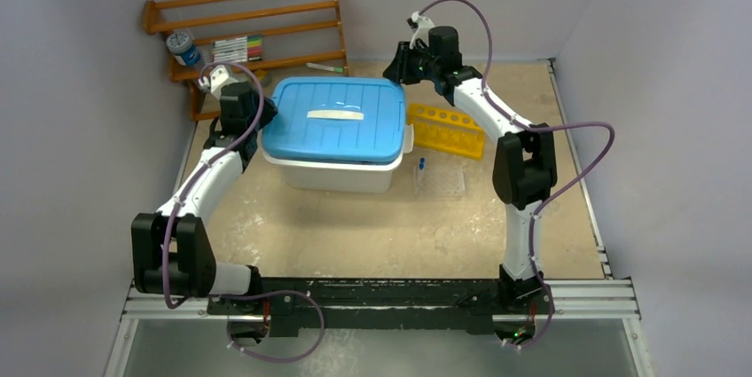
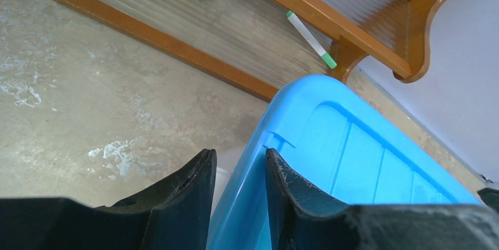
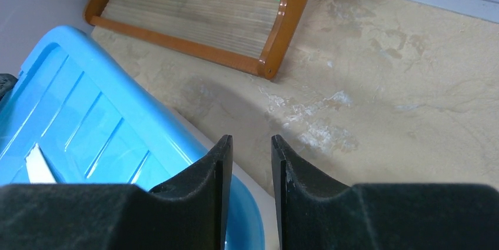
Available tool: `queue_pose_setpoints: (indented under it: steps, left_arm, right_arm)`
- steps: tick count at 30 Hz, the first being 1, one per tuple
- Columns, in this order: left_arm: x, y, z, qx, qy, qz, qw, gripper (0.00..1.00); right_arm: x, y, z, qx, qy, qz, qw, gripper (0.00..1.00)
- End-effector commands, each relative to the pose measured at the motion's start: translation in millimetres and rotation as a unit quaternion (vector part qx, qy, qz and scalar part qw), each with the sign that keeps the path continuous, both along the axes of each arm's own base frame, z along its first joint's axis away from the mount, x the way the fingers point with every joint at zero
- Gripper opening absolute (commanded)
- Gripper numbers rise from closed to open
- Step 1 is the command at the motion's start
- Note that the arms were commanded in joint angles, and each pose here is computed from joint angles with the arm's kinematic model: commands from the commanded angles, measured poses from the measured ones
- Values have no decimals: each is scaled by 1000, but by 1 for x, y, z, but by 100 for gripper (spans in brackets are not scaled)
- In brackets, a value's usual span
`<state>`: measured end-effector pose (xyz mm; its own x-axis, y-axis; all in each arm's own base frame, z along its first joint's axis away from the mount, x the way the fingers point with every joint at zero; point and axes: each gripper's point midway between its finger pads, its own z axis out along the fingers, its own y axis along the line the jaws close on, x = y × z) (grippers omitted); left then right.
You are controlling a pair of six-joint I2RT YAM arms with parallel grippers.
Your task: Organize the chemistry lab equipment
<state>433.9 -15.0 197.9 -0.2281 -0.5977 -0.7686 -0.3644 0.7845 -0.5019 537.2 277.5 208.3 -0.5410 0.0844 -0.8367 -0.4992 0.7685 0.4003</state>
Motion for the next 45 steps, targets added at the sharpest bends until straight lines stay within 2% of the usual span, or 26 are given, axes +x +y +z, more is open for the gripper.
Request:
queue_pose_setpoints:
  steps: [1, 12, 17, 23, 27, 28, 32, 34, 40, 45]
  left_arm:
    - [-8, -6, 21, -17, -34, -17, 999, 35]
    - [-34, -16, 29, -39, -48, -41, 997, 35]
    - [-39, -16, 37, -39, -58, -44, 997, 35]
    - [-39, -18, 49, -36, -68, -50, 996, 35]
    - [-41, -14, 53, -24, -68, -44, 996, 35]
    - [-41, -12, 53, -22, -67, -41, 997, 35]
    - [-36, -10, 56, -18, -70, -35, 997, 36]
    - [-28, -14, 60, -23, -71, -43, 996, 36]
    - [-8, -19, 75, -26, -79, -55, 995, 38]
    - [-7, -22, 59, -32, -66, -59, 996, 38]
  right_arm:
    - [-15, 4, 23, -1, -24, 23, 999, 32]
    - [-40, 0, 27, -6, -30, 25, 999, 30]
    - [-36, -5, 39, -6, -47, 8, 999, 31]
    - [-32, -7, 77, 10, -90, -7, 996, 39]
    - [-42, -7, 110, 26, -120, -9, 992, 40]
    - [-46, -5, 113, 28, -122, -5, 992, 38]
    - [-79, 12, 133, 34, -138, 22, 990, 9]
    - [-97, 20, 132, 29, -137, 34, 990, 1]
    - [-145, 20, 75, 20, -75, 55, 995, 0]
    - [-173, 4, 13, 4, -13, 44, 999, 0]
